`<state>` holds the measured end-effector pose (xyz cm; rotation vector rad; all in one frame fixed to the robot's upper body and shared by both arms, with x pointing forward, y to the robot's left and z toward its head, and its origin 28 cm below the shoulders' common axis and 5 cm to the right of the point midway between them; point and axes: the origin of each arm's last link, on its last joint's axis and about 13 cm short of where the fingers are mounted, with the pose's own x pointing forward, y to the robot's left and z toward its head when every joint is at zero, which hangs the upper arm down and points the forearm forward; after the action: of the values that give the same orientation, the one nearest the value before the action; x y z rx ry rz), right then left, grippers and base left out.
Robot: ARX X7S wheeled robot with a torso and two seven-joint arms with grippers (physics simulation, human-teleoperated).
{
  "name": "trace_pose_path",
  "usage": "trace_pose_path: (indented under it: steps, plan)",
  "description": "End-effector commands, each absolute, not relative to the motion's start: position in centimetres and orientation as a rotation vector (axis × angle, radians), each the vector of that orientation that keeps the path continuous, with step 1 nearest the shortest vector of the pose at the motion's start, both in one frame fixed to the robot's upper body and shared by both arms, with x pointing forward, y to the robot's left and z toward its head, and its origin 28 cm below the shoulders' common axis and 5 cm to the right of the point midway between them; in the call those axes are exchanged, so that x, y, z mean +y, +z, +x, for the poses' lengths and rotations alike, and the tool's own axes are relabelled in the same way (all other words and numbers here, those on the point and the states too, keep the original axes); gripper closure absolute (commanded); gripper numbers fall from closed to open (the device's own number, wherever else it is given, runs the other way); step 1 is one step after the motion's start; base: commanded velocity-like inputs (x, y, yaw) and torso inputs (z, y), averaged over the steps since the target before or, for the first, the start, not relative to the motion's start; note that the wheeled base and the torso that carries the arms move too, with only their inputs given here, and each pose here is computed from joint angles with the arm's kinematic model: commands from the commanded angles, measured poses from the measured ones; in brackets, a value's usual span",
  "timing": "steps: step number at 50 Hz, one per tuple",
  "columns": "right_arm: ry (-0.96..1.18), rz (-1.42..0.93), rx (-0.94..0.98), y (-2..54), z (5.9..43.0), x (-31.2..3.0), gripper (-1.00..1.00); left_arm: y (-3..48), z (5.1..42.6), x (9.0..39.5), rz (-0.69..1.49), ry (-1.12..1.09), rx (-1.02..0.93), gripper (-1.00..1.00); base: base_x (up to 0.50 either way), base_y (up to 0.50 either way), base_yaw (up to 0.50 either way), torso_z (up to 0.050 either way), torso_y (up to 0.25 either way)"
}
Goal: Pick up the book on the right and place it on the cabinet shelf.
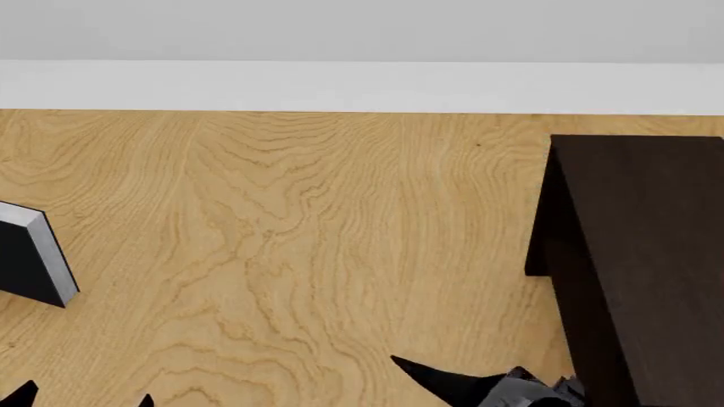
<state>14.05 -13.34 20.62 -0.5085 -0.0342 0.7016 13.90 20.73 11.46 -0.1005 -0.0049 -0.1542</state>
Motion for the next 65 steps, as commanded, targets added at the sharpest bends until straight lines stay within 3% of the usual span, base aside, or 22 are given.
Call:
trace_pose_path:
  steps: [1, 28, 65]
  plan:
    - [0.729, -0.539, 0.064, 19.0, 11.8, -14.4, -1.0, 11.2, 14.1, 20.7, -0.106, -0.161, 0.002, -1.0, 0.0, 0.0, 0.0, 0.0, 0.0]
    - [0.786, -0.553, 0.19, 17.1, 9.1, -13.9, -1.0, 11.0, 14.2, 20.6, -0.108, -0.17, 0.01, -1.0, 0.0, 0.0, 0.0, 0.0, 0.0]
    - [0.856, -0.568, 0.292, 14.7, 10.9, -13.6, -1.0, 11.1, 14.2, 20.6, -0.108, -0.172, 0.014, -1.0, 0.0, 0.0, 0.0, 0.0, 0.0]
